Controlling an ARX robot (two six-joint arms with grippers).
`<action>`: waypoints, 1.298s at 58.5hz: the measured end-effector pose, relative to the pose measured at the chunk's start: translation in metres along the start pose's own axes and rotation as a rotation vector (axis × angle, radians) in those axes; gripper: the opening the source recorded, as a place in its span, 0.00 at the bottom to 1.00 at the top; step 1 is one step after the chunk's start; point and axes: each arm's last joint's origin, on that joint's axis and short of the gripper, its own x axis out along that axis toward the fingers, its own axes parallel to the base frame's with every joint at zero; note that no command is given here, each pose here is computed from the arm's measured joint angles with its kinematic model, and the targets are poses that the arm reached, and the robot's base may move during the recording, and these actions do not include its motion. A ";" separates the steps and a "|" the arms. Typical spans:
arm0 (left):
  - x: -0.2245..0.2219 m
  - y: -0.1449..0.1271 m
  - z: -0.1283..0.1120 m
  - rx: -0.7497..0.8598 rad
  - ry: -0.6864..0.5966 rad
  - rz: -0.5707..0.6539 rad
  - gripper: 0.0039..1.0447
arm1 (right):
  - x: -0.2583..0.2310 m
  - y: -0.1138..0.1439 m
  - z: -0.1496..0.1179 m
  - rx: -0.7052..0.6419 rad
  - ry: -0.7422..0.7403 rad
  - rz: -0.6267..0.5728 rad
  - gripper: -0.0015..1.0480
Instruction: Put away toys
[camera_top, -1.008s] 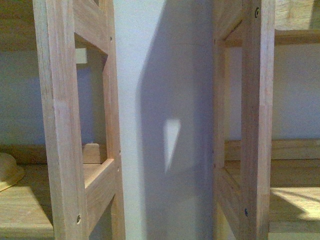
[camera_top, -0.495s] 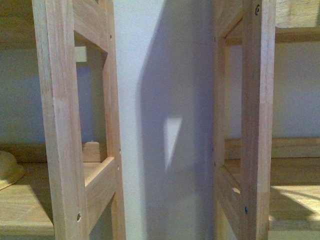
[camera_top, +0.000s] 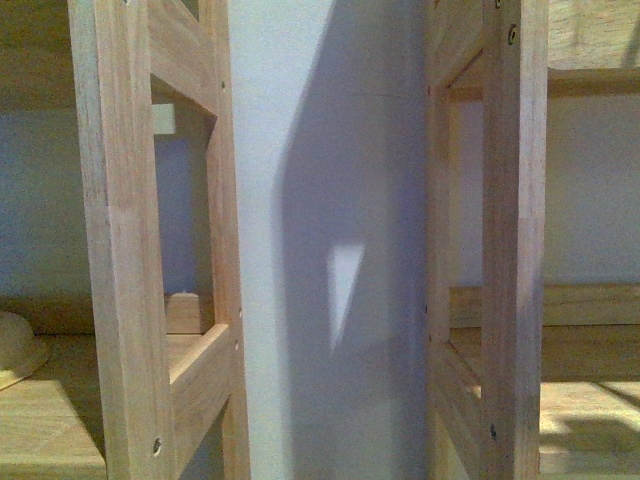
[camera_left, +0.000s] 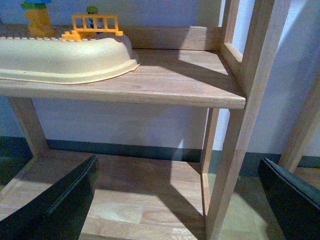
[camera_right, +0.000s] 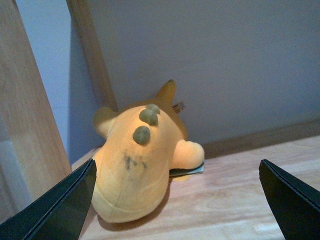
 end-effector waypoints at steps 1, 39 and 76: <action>0.000 0.000 0.000 0.000 0.000 0.000 0.94 | -0.007 -0.001 0.001 -0.004 -0.006 -0.004 0.94; 0.000 0.000 0.000 0.000 0.000 0.000 0.94 | -0.180 -0.026 -0.148 -0.006 0.074 -0.106 0.94; 0.000 0.000 0.000 0.000 0.000 0.000 0.94 | -0.211 -0.062 -0.213 -0.108 0.338 -0.103 0.86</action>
